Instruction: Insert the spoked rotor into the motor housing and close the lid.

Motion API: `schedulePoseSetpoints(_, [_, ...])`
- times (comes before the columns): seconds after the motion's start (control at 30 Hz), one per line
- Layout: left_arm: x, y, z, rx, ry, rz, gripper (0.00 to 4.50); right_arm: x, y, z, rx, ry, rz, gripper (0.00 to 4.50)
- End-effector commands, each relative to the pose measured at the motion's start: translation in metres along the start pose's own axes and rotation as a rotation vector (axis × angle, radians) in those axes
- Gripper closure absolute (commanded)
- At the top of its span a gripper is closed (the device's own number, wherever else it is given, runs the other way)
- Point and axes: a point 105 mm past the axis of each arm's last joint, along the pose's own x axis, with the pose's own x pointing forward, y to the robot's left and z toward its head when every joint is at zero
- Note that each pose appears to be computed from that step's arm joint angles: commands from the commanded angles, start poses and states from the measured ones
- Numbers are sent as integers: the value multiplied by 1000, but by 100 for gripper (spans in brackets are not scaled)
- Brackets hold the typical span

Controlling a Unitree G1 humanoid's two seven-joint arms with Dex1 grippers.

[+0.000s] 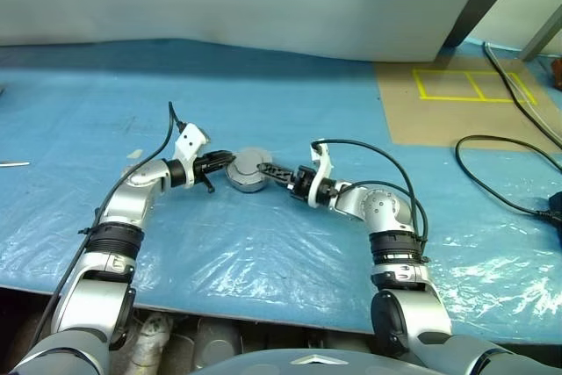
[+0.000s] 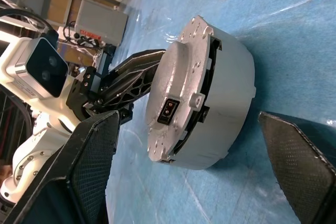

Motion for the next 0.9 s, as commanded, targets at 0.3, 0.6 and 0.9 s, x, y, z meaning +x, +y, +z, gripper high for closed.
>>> schedulePoseSetpoints(0.3, [-5, -1, -16, -26, 60, -8, 398, 7, 8, -22, 20, 55, 46, 316])
schedulePoseSetpoints(0.6, [-11, 4, -14, -44, 46, 12, 398, 13, 16, -24, 15, 64, 77, 319])
schedulePoseSetpoints(0.9, [-62, 10, 54, -250, -221, -112, 398, -2, 3, -3, 81, -14, 46, 319])
